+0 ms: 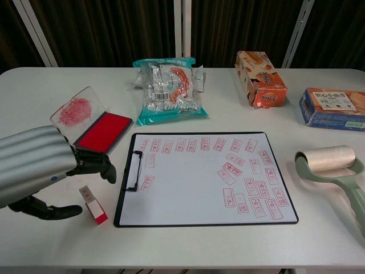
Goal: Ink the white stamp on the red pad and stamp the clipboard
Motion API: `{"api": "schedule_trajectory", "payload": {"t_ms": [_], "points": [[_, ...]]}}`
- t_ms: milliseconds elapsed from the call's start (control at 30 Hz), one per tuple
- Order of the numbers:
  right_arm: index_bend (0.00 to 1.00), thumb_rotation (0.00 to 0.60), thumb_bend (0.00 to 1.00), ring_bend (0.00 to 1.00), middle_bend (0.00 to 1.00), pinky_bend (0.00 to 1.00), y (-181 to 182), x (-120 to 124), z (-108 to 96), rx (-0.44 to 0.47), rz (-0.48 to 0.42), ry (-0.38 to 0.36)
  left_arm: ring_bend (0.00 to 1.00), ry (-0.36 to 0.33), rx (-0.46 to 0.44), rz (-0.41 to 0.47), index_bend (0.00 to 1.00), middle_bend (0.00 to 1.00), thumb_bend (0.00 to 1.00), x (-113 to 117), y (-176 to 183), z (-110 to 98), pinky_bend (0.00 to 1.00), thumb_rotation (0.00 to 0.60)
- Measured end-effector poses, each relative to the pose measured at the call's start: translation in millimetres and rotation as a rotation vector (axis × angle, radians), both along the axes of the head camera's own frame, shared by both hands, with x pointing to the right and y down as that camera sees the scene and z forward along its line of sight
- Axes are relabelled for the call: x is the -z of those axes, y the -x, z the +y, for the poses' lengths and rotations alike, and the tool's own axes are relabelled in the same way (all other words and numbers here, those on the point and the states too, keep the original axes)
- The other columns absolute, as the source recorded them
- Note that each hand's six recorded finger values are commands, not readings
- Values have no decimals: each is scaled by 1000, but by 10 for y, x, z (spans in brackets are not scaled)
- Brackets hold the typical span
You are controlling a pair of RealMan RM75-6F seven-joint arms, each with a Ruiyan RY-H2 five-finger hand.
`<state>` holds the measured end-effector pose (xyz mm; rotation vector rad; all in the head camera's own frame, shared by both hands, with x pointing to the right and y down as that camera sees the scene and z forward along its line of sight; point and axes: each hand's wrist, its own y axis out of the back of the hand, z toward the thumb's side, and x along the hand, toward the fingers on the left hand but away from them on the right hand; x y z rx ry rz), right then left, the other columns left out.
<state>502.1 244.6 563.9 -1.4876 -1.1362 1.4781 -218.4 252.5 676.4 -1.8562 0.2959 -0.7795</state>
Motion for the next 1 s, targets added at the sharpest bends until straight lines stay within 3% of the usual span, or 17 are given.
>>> {"api": "schedule_trajectory", "payload": {"t_ms": [433,1000], "points": [[0,600,319,0,0,0,-2,-21,-1,0,0,2,853,-2,-38,-27,405,428,319,-123,-27,50,935,600],[0,600,319,0,0,0,-44,-43,14,-10,3,9,861,9,-42,-48,464,477,374,-171,-32,37,942,600]]}}
